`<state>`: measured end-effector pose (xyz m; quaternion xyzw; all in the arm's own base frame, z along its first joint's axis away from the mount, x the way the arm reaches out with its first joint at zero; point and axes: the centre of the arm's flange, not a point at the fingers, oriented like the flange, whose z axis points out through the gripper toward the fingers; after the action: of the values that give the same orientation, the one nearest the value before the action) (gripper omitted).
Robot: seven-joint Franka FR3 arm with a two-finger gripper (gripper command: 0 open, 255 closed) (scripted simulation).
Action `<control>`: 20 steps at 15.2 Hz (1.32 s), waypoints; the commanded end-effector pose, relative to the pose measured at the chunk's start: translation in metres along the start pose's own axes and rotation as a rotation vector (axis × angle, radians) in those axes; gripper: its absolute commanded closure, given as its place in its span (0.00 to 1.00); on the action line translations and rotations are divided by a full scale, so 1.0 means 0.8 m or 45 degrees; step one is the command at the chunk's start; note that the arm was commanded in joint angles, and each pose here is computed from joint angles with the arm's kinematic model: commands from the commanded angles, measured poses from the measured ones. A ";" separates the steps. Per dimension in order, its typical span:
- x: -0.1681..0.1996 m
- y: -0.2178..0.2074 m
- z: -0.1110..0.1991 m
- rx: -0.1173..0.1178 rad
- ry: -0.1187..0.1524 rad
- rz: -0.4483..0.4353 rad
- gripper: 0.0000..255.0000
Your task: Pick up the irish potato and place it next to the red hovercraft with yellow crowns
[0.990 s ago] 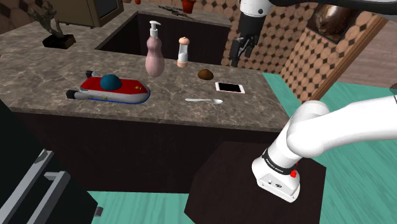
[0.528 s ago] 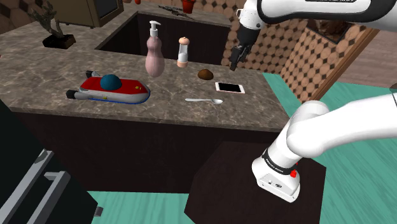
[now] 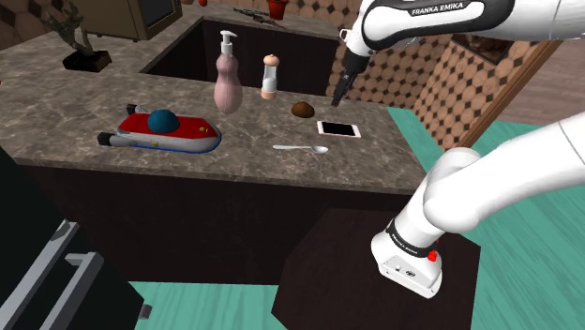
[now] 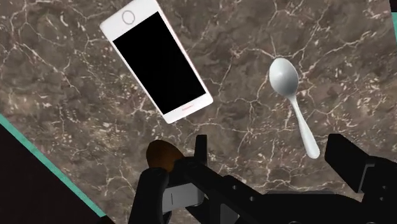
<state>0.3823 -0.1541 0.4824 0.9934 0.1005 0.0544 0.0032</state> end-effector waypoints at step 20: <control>0.119 0.181 0.203 0.173 0.208 -0.377 0.00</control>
<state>0.5207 -0.2772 0.3386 0.9581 0.2487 0.1266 -0.0642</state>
